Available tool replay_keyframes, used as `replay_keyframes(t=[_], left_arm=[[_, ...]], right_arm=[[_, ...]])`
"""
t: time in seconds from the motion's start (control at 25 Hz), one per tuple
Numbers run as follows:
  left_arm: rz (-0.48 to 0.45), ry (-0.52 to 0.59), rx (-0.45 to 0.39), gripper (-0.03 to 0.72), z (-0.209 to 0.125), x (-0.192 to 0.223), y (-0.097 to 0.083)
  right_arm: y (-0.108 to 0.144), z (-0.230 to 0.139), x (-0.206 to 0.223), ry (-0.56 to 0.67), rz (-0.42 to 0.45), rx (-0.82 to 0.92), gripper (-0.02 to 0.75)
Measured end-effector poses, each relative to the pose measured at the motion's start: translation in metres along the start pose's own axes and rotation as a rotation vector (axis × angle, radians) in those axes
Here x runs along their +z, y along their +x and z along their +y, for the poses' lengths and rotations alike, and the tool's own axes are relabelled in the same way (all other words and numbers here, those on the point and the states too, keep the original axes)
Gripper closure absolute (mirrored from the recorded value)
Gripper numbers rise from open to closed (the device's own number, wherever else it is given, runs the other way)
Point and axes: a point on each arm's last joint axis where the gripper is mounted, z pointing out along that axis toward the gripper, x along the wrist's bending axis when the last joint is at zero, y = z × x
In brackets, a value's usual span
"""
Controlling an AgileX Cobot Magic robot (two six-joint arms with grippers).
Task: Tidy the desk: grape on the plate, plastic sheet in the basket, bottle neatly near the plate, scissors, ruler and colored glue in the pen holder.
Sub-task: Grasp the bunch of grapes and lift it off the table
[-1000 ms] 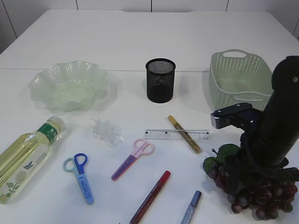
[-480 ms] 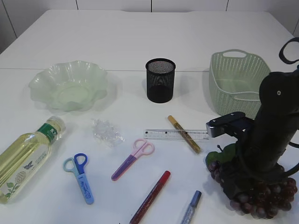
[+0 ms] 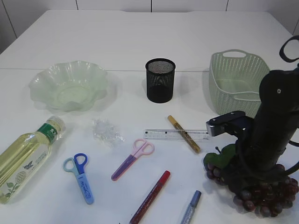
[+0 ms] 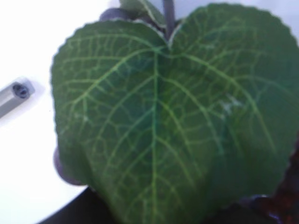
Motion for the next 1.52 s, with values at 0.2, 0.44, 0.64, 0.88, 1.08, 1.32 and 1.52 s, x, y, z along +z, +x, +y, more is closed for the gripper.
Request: replay_keyframes(t=[0.2, 0.44, 0.64, 0.88, 1.08, 1.32, 1.52], left_arm=[[0.000, 0.000, 0.000, 0.253, 0.000, 0.000, 0.000], [0.000, 0.000, 0.000, 0.253, 0.000, 0.000, 0.000], [0.002, 0.015, 0.000, 0.253, -0.001, 0.000, 0.000], [0.002, 0.020, 0.000, 0.253, -0.002, 0.000, 0.000], [0.002, 0.020, 0.002, 0.253, -0.002, 0.000, 0.000], [0.003, 0.026, 0.002, 0.253, -0.002, 0.000, 0.000], [0.003, 0.030, 0.017, 0.253, -0.003, 0.000, 0.000]], right_arm=[[0.003, 0.001, -0.006, 0.043, 0.039, 0.015, 0.572], [0.012, 0.018, -0.029, -0.031, 0.132, 0.072, 0.579], [0.019, 0.028, -0.063, -0.133, 0.175, 0.063, 0.582], [0.025, 0.025, -0.093, -0.156, 0.190, 0.027, 0.582], [0.033, 0.013, -0.125, -0.213, 0.202, 0.004, 0.585], [0.055, -0.017, -0.183, -0.414, 0.275, -0.009, 0.585], [0.078, -0.036, -0.223, -0.593, 0.469, 0.004, 0.585]])
